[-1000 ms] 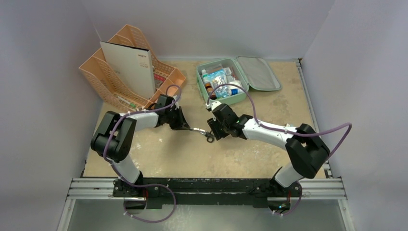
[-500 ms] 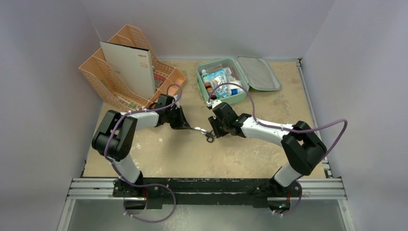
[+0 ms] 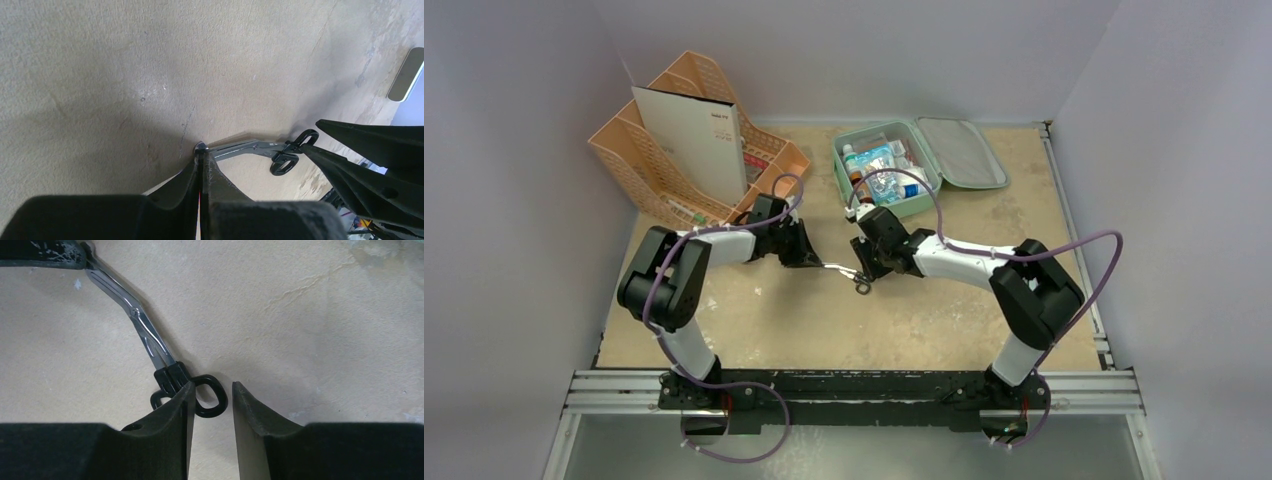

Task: Organize the medicine kit
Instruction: Pick up the scissors from the center of the board.

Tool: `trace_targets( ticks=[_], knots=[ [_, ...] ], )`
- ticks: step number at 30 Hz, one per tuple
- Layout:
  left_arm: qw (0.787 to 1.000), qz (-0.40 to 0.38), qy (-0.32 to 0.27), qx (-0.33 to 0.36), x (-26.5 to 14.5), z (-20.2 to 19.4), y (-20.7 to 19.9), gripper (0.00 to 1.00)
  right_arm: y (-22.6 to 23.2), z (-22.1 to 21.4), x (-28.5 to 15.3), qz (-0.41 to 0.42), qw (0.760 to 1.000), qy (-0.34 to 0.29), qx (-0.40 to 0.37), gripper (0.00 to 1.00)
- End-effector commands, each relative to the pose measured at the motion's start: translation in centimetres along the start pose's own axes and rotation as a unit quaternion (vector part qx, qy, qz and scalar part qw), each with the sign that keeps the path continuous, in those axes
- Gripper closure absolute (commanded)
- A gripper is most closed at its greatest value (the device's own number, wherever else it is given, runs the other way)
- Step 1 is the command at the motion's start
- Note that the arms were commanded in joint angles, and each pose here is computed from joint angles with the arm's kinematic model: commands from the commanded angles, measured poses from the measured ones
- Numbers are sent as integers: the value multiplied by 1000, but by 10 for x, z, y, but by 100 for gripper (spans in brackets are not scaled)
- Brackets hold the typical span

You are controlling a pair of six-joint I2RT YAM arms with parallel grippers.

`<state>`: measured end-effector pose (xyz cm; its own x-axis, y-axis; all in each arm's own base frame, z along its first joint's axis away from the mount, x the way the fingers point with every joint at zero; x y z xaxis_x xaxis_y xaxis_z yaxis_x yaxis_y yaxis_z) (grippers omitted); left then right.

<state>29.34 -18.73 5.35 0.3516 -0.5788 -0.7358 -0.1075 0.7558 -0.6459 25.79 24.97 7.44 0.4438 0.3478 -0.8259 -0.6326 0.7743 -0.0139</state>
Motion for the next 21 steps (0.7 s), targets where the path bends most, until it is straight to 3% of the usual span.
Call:
trace_targets(
  ticks=[1, 21],
  knots=[
    [999, 34, 1, 11, 6, 1, 13, 100, -10, 0, -3, -27, 1000, 12, -9, 64],
    [998, 52, 17, 4, 9, 1, 17, 100, -9, -6, 14, -3, 999, 42, -21, 70]
  ],
)
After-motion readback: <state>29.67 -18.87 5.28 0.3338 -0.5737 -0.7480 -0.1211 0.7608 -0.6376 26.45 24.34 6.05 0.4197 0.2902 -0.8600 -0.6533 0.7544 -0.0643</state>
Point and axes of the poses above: each gripper's point midway between its finger pads, its own x axis out along the fingers, its own y axis along the line the jaws close on, z = x × y, the point moved 5 cm from there along -x, back along the fingers, and after that the axes turned 8 degrees about -x, right-handed, at the moved point
